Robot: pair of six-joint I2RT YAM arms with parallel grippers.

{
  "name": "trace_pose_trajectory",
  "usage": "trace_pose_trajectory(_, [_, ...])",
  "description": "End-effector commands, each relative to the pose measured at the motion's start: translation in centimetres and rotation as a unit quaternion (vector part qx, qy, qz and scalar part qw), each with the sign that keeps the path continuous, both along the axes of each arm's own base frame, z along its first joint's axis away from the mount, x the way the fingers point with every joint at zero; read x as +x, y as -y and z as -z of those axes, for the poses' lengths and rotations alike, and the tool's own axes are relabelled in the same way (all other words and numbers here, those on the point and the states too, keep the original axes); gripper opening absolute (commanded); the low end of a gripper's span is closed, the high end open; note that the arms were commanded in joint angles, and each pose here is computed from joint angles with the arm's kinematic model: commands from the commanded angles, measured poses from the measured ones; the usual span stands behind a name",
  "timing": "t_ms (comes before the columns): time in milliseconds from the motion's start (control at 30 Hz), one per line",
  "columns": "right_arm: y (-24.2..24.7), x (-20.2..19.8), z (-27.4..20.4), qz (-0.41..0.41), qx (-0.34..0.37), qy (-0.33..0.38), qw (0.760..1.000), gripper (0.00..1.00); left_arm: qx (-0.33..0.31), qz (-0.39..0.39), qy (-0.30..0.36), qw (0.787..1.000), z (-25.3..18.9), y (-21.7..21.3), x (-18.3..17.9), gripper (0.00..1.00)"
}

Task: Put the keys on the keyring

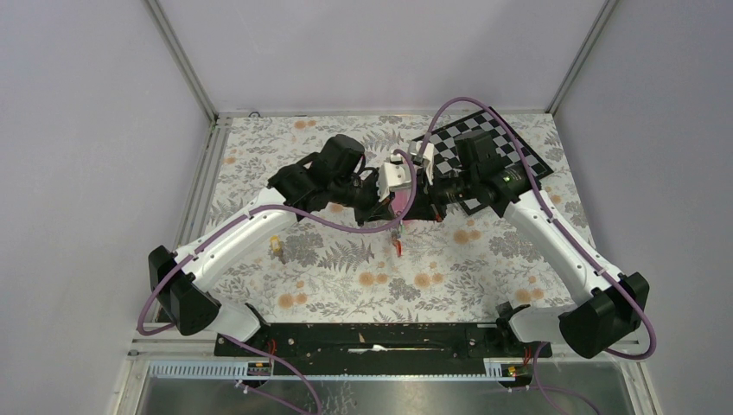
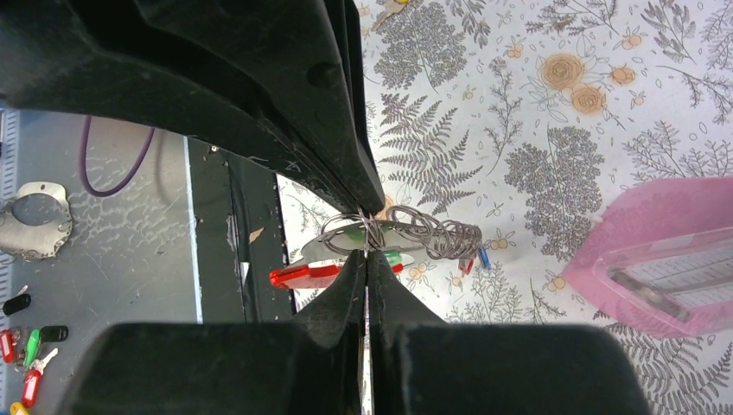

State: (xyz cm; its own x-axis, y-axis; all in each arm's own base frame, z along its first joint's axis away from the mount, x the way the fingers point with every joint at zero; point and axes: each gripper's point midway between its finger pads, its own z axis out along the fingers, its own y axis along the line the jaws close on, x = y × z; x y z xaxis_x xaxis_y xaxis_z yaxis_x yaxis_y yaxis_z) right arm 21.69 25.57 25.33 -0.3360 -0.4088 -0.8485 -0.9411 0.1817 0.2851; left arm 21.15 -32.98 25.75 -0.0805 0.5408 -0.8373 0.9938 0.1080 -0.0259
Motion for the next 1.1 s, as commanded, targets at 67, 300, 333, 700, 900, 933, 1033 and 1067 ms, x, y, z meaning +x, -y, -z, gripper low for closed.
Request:
trace_pose_trajectory(67, [0.3, 1.5, 0.1, 0.025, -0.009, 0.024, 0.999, 0.00, -0.036, 0.013, 0.019, 0.999, -1.9, 0.8, -0.2, 0.00])
trace_pose_trajectory(300, [0.5, 1.4, 0.4, 0.027, -0.011, 0.023, 0.999, 0.00, -0.038, 0.020, 0.018, 0.999, -1.9, 0.6, -0.5, 0.00])
trace_pose_trajectory(333, [0.5, 1.3, 0.5, 0.026, -0.011, 0.021, 0.999, 0.00, -0.037, 0.022, 0.019, 0.999, -1.9, 0.7, -0.5, 0.00])
trace_pose_trajectory(700, [0.6, 0.0, 1.9, 0.004, 0.003, 0.011, 1.000, 0.00, -0.059, 0.063, 0.015, 0.996, -2.5, 0.8, -1.3, 0.00])
trace_pose_trajectory(900, [0.7, -0.2, 1.8, 0.003, 0.014, 0.004, 1.000, 0.03, -0.078, 0.076, 0.003, 0.994, -3.1, 0.8, -1.7, 0.00])
trace_pose_trajectory(933, [0.6, -0.3, 1.7, 0.002, 0.017, 0.002, 1.000, 0.04, -0.081, 0.078, 0.000, 0.994, -3.2, 0.9, -1.8, 0.00])
trace_pose_trajectory(1033, [0.5, -0.4, 1.5, 0.002, 0.024, -0.005, 1.000, 0.12, -0.088, 0.080, -0.010, 0.993, -3.2, 1.1, -1.9, 0.00])
trace_pose_trajectory(1067, [0.5, -0.4, 1.4, 0.002, 0.026, -0.006, 1.000, 0.15, -0.089, 0.081, -0.012, 0.993, -3.1, 1.2, -1.9, 0.00])
